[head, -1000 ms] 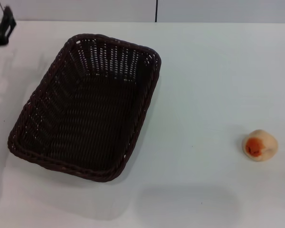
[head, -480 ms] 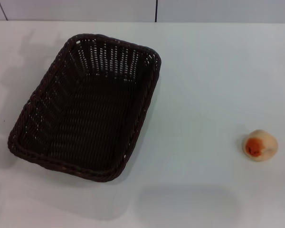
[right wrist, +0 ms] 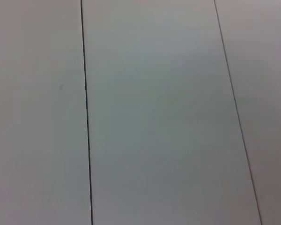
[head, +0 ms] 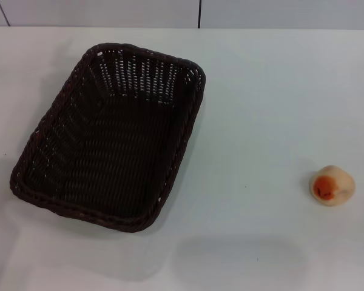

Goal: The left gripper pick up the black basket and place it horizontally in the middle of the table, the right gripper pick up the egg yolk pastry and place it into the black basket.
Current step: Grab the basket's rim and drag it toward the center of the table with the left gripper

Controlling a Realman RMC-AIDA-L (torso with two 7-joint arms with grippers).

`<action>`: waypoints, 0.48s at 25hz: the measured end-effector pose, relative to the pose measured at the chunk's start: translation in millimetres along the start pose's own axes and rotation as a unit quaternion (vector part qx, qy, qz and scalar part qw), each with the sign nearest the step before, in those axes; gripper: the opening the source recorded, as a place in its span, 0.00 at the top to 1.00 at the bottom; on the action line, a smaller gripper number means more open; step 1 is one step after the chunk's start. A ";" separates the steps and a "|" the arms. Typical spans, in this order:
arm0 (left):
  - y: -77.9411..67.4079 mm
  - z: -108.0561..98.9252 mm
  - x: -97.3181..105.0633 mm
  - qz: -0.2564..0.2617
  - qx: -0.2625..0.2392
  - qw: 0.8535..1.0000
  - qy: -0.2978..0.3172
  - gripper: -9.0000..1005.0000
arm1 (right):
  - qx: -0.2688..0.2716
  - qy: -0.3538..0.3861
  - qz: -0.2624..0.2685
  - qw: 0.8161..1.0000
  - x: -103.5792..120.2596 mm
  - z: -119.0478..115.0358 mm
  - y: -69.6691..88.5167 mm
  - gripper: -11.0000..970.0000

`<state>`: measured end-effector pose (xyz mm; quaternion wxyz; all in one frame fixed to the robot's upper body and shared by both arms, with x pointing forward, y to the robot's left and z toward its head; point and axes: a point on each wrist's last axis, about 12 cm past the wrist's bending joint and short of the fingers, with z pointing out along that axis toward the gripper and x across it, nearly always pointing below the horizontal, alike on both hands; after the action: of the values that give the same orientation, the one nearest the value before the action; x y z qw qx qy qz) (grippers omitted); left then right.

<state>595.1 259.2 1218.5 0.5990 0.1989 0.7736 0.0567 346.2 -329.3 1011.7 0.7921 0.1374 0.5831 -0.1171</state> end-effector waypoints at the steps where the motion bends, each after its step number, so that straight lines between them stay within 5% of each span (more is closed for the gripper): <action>1: -1.8 0.0 -2.2 0.004 0.008 1.000 0.006 0.21 | 0.000 0.000 0.000 1.000 0.0 0.0 0.0 0.20; 12: -1.1 -8.1 -25.3 0.016 0.085 0.995 0.054 0.21 | 0.002 0.004 -0.002 1.000 -0.1 -3.4 -1.8 0.20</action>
<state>592.3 249.9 1243.3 0.5365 0.2581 0.8034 0.0103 342.5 -329.8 1010.7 0.7893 0.1382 0.5863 -0.1191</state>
